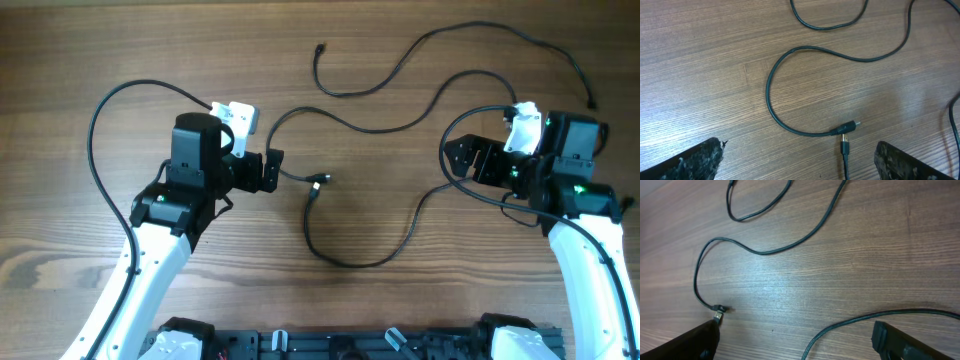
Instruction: Untangle cables
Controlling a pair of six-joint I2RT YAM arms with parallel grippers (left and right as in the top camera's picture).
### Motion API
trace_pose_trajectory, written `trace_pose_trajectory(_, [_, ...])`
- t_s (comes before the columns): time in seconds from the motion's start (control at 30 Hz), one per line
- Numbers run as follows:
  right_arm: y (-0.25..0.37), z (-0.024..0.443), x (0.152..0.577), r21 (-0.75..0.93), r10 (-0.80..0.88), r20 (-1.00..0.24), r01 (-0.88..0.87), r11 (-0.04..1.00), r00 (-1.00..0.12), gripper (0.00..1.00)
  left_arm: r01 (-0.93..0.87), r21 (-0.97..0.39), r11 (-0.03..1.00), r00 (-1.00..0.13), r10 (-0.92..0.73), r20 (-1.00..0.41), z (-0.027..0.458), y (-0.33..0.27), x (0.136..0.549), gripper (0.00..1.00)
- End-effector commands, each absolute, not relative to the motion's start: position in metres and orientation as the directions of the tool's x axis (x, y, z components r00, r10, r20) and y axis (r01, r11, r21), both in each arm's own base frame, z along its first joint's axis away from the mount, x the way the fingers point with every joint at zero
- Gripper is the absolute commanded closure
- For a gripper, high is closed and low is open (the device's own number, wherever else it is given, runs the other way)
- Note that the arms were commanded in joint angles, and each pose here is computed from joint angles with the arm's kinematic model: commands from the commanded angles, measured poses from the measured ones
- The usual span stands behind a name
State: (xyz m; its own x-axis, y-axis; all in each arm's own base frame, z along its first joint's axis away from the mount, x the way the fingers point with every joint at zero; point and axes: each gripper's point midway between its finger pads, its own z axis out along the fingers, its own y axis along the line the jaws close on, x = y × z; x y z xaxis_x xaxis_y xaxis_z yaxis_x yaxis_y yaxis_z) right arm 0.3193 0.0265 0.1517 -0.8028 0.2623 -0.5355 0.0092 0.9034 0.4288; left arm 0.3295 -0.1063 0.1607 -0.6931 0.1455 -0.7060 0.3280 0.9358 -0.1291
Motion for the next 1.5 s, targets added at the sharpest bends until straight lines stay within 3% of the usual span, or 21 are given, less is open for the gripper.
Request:
trace_pose_trajectory(0.0, [0.025, 0.155, 0.322, 0.427, 0.281, -0.541, 0.028, 0.904, -0.793, 0.0, 0.342, -0.104, 0.934, -0.669, 0.164, -0.725, 0.169, -0.106, 0.331, 0.0])
trace_pose_trajectory(1.17, [0.025, 0.155, 0.322, 0.429, 0.284, -0.539, 0.031, 0.903, -0.793, 0.0, 0.338, -0.105, 0.935, -0.686, 0.169, -0.708, 0.167, -0.104, 0.324, 0.0])
trace_pose_trajectory(1.37, [0.025, 0.155, 0.322, 0.429, 0.284, -0.539, 0.031, 0.903, -0.793, 0.0, 0.336, -0.088, 0.938, -0.622, 0.15, -0.769, 0.19, -0.1, 0.319, 0.0])
trace_pose_trajectory(1.47, [0.025, 0.155, 0.322, 0.429, 0.284, -0.539, 0.031, 0.903, -0.793, 0.0, 0.312, -0.117, 0.943, -0.489, 0.054, -0.87, 0.219, -0.098, 0.322, 0.0])
